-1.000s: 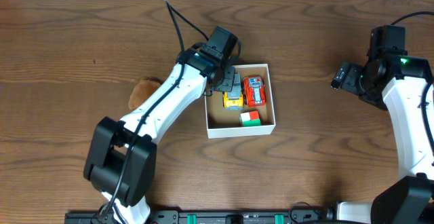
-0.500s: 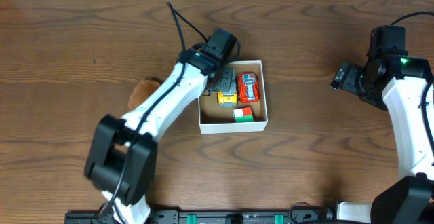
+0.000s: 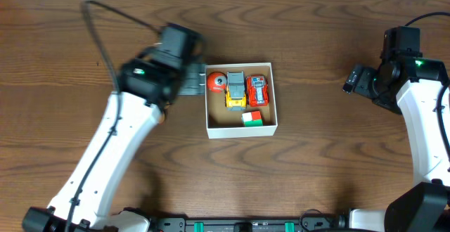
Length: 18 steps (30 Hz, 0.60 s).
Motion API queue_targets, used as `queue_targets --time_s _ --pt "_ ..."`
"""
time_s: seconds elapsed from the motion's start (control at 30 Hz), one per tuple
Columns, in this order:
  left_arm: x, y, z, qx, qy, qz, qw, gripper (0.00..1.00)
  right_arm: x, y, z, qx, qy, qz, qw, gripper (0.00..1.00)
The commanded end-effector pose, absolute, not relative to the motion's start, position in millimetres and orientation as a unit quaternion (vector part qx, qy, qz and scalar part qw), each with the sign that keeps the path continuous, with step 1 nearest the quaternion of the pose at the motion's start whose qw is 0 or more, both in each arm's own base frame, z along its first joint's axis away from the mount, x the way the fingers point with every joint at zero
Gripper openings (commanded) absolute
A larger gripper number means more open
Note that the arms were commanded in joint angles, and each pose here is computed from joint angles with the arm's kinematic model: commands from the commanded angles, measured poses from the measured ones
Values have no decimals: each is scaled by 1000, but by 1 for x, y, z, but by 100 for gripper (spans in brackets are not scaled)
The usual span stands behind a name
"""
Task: Pack container
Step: 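Release the ball, move the left gripper to the brown bear and grasp it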
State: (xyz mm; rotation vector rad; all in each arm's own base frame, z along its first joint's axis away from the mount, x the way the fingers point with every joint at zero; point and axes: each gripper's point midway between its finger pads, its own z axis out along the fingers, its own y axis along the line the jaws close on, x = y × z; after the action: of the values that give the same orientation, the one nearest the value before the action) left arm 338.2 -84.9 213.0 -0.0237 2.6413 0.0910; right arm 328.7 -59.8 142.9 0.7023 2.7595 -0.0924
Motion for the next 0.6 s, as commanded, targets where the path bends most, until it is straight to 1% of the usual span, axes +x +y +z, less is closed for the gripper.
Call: queue_targets --time_s 0.0,0.07,0.2,0.57 --pt "336 -31 209 -74 969 77 221 100 329 -61 143 239 959 -35 147 99" --pt "334 -15 197 -95 974 62 194 99 329 -61 143 239 959 -35 147 99" --pt "340 -5 169 -102 983 18 152 100 329 -61 143 239 959 -35 147 99" --pt "348 0 90 -70 996 38 39 100 329 -61 143 238 959 -35 147 99"
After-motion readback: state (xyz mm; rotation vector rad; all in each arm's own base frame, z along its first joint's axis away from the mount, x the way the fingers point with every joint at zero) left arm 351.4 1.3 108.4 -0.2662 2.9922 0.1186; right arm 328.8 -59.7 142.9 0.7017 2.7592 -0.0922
